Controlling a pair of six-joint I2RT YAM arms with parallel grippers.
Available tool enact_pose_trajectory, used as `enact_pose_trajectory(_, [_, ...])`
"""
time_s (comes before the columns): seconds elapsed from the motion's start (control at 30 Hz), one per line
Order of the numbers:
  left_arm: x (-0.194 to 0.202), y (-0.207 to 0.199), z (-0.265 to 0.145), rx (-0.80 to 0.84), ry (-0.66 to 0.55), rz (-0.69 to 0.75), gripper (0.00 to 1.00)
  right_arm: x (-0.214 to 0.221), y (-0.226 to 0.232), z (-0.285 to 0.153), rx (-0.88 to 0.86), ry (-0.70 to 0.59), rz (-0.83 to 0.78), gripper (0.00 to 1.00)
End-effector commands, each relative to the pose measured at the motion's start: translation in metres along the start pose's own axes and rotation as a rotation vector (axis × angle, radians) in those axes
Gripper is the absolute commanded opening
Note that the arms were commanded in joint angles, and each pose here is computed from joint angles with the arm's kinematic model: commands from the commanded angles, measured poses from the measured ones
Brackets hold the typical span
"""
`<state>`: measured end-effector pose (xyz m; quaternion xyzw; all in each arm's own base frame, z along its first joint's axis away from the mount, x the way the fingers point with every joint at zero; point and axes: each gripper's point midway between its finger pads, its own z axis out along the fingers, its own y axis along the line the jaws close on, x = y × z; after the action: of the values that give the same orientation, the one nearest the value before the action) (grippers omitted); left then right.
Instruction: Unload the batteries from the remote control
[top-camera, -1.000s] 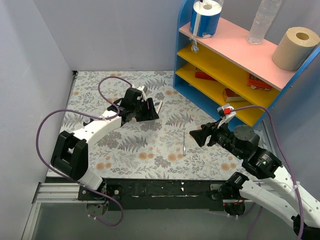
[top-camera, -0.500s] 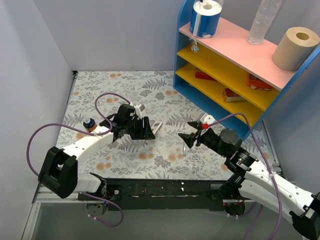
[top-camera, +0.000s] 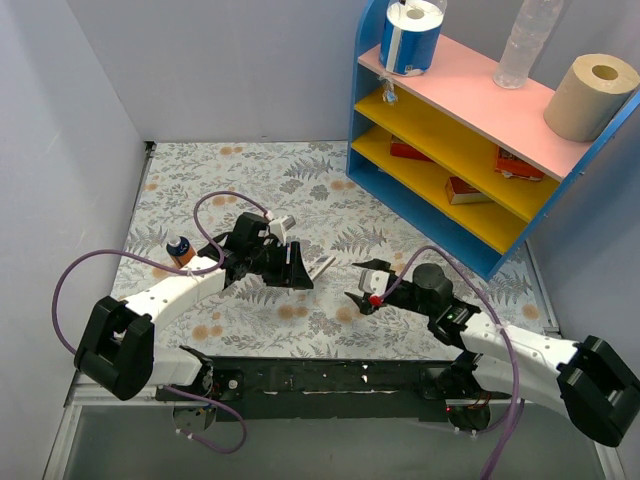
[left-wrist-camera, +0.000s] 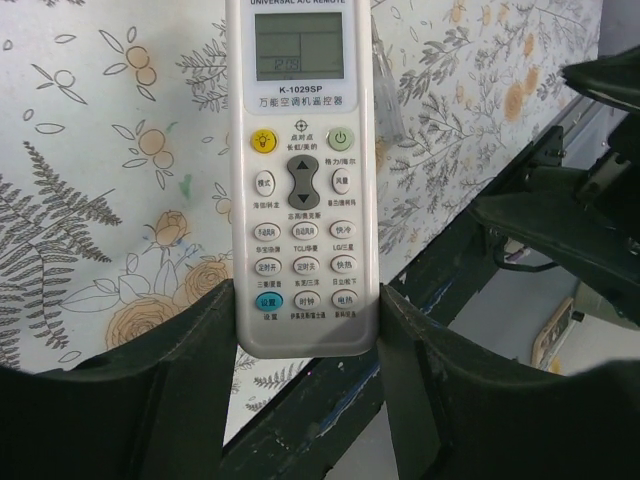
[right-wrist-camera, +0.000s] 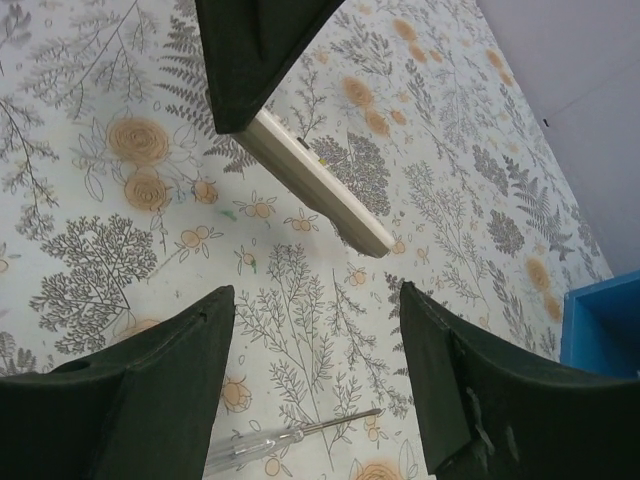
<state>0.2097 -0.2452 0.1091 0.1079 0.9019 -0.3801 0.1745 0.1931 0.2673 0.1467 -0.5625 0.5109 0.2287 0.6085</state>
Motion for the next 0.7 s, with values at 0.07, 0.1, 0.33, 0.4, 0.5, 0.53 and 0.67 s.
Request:
enact_pose_trajectory(0.07, [0.004, -0.022, -0.004, 0.119, 0.025, 0.054, 0.0, -0.038, -0.019, 0.027, -0.02, -0.121, -0.251, 0.72])
enact_pose_trajectory(0.1, [0.004, -0.023, -0.005, 0.127, 0.023, 0.056, 0.0, -0.032, -0.016, 0.032, -0.047, -0.097, -0.271, 0.72])
enact_pose_trajectory(0.33, [0.008, -0.035, -0.008, 0.189, 0.033, 0.072, 0.0, -0.026, -0.01, 0.053, -0.107, -0.017, -0.38, 0.7])
enact_pose_trajectory(0.4, [0.008, -0.037, -0.009, 0.204, 0.04, 0.077, 0.0, -0.028, -0.01, 0.058, -0.113, -0.01, -0.394, 0.69])
enact_pose_trajectory(0.5, [0.009, -0.038, -0.01, 0.21, 0.041, 0.079, 0.0, -0.025, -0.007, 0.063, -0.148, 0.017, -0.414, 0.68])
enact_pose_trajectory(0.53, [0.008, -0.038, -0.01, 0.209, 0.037, 0.082, 0.0, -0.023, -0.004, 0.064, -0.164, 0.03, -0.42, 0.68])
enact_pose_trajectory(0.67, [0.008, -0.039, -0.01, 0.212, 0.039, 0.084, 0.0, -0.012, 0.005, 0.069, -0.221, 0.082, -0.428, 0.64])
